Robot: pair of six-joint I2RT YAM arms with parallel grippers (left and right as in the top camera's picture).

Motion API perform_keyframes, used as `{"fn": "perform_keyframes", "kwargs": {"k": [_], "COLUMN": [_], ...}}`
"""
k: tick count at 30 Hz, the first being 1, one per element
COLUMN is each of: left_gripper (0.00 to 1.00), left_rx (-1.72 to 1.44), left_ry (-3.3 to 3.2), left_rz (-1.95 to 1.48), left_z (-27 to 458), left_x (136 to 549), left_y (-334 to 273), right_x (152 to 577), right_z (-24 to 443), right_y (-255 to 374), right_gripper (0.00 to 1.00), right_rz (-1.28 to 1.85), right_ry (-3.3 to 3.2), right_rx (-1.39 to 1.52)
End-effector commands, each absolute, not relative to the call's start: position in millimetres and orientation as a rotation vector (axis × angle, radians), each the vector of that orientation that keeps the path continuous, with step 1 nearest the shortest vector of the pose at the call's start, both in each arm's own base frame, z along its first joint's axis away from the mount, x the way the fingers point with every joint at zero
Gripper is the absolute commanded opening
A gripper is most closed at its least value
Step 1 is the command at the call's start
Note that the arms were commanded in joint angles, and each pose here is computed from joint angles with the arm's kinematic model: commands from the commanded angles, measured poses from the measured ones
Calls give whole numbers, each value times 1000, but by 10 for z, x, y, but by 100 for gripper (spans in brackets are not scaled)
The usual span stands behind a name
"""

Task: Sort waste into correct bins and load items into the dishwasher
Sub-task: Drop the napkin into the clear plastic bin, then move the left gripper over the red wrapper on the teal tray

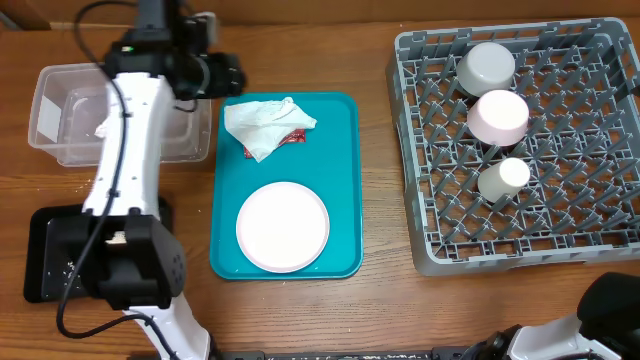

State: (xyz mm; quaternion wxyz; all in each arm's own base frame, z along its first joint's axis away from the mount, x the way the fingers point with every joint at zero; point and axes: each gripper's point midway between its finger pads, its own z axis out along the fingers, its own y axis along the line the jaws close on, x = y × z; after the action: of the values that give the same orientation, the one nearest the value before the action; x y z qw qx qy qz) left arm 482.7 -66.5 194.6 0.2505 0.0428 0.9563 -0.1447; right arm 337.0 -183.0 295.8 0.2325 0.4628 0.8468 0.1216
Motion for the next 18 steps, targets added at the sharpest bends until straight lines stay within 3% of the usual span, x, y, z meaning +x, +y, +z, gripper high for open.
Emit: {"fn": "perform_keyframes", "kwargs": {"k": [1,7,11,18], "left_gripper": [75,71,75,72], "left_rx": [381,601,652,824], "left_ry": [2604,2690,2762,2797], "left_rz": [-289,-247,-131,51], "left_z": [1844,1273,917,584], "left_x": [4764,4707,4684,4607], "left_y": [-965,-1407,-1443,-1500], "right_x": [3377,3377,3377,3377], "right_z": [2984,2984,2984,2984], "right_y": [-1834,-1834,-1834,-1834], "right_gripper": [100,100,100,100], "right_rz": [339,339,339,339], "right_ry": [2316,2316,2316,2316], "right_rx": [1272,1272,1272,1272]}}
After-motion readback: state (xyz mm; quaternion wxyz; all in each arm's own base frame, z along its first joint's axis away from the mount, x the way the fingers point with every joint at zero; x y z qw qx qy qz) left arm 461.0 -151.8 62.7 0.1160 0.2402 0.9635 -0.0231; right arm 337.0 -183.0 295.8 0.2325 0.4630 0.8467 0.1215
